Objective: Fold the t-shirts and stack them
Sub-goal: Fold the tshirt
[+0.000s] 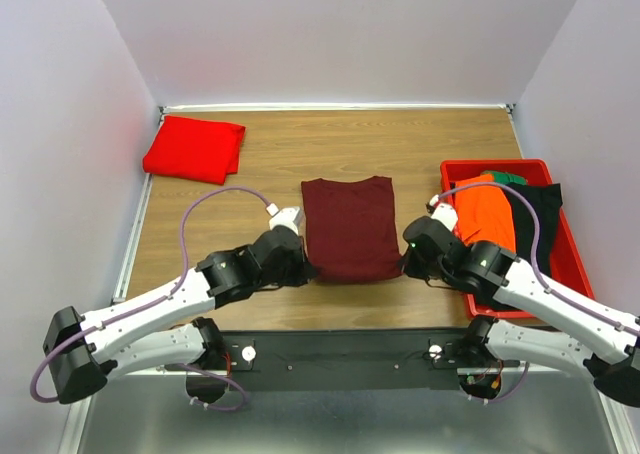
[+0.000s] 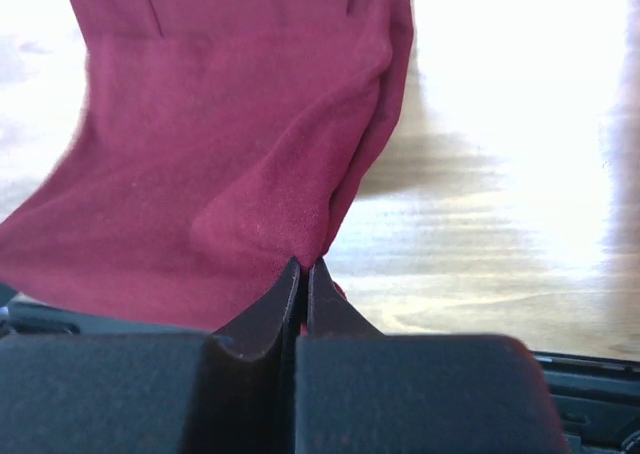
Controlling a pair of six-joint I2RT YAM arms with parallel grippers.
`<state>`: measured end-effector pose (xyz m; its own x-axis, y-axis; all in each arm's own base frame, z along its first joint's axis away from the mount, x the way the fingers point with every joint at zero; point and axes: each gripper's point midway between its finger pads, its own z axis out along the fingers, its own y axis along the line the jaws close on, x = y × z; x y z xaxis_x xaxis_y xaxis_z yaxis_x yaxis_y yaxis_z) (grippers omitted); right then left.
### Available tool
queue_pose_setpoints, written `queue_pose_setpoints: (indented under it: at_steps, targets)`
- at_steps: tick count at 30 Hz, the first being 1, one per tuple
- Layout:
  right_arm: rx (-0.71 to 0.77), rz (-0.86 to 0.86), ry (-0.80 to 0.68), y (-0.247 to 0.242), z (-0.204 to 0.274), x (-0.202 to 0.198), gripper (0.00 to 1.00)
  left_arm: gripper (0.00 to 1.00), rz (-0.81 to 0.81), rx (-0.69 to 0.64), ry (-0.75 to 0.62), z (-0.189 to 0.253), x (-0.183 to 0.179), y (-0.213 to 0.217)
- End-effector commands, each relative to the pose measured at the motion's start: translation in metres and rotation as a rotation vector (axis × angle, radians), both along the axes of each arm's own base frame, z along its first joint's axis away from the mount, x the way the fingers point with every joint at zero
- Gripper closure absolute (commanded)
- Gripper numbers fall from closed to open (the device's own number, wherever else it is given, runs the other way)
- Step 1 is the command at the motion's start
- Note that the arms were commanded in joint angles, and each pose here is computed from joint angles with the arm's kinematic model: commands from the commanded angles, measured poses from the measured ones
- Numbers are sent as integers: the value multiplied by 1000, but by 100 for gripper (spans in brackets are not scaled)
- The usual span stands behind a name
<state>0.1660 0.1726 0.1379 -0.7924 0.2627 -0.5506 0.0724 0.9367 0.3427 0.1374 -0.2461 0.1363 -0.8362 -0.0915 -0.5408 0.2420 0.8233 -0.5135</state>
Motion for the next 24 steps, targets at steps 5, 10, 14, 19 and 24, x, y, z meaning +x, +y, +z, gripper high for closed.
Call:
queue_pose_setpoints:
  at_steps: [5,10,14,19,24]
  targets:
    - [-147,-70,-150,0,34,48,92,100,29,-18,-146,47,66,6]
    - [-153,-59,-168,11,41,85,92,100,16,11,-177,56,95,0]
    - [-139,-51,-156,12,38,113,95,100,19,-8,-194,61,118,-2]
    - [-128,-64,-148,4,34,147,96,100,64,0,-215,63,155,3]
    - [-106,-66,-134,2,28,185,96,100,116,-5,-241,67,197,5]
